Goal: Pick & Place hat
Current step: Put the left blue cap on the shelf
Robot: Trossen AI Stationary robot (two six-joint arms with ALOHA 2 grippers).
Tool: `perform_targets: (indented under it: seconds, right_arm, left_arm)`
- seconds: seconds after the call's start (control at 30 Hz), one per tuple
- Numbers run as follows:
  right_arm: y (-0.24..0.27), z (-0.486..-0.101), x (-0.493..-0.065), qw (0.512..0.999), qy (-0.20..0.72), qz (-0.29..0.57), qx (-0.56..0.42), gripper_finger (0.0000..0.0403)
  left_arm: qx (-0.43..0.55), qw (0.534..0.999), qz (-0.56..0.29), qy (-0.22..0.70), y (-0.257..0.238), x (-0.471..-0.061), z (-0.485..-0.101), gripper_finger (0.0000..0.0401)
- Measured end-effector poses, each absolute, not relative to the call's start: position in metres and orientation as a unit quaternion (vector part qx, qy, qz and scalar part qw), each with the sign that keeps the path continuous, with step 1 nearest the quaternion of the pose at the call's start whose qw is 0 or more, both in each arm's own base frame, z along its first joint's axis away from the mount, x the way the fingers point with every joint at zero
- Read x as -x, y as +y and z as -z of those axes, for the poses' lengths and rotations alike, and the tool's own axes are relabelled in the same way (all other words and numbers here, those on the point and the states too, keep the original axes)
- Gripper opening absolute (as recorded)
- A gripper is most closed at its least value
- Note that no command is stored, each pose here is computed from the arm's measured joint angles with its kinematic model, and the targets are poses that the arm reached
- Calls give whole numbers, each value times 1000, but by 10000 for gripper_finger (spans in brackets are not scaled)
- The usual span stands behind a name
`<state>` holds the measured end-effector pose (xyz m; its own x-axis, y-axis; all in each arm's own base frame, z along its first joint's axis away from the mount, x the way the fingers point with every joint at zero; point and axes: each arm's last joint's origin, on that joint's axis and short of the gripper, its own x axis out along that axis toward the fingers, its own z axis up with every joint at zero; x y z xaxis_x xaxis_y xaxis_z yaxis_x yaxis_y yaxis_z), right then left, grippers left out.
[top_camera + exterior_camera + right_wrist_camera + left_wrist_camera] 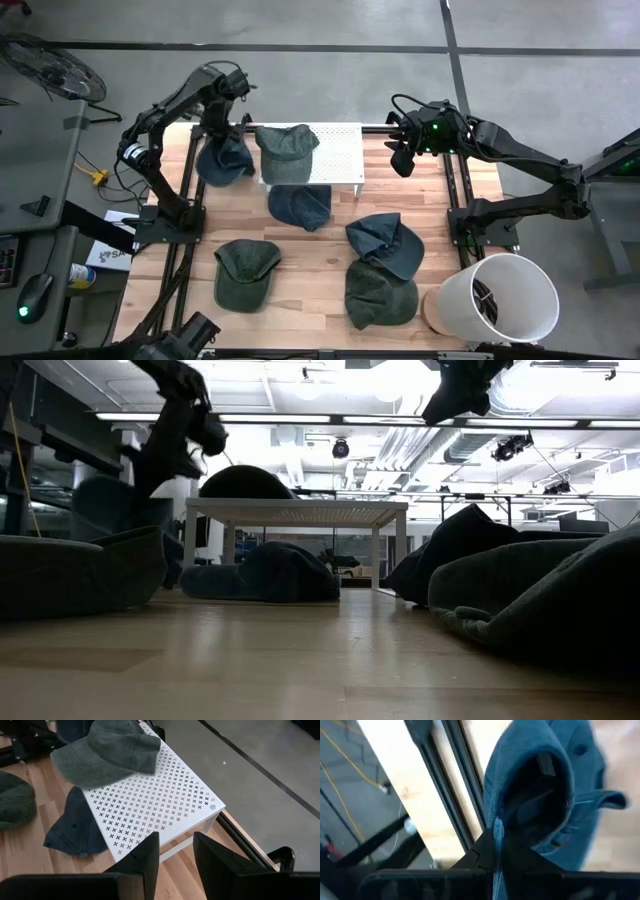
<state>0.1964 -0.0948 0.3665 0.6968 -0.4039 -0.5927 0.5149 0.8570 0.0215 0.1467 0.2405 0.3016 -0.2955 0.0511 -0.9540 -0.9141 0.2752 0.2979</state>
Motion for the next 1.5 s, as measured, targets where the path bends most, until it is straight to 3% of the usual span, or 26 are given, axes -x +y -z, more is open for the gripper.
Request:
perform_targets:
  seconds: [0.53, 1.0, 1.4, 1.5]
  right_arm:
    - [-95, -368, -197, 920, 289, 249, -89, 114]
    - [-95, -382, -209, 960, 224, 170, 5, 114]
    - [-101, -402, -216, 967, 123, 215, 60, 114]
    - [-102, -405, -217, 963, 120, 209, 118, 114]
  left_arm:
    - [291, 616, -583, 442, 200, -125, -422, 7]
    - [277, 678, -583, 351, 183, -119, -465, 7]
    - [178, 854, -429, 237, 161, -162, -506, 10]
    - [156, 892, -368, 211, 155, -174, -512, 10]
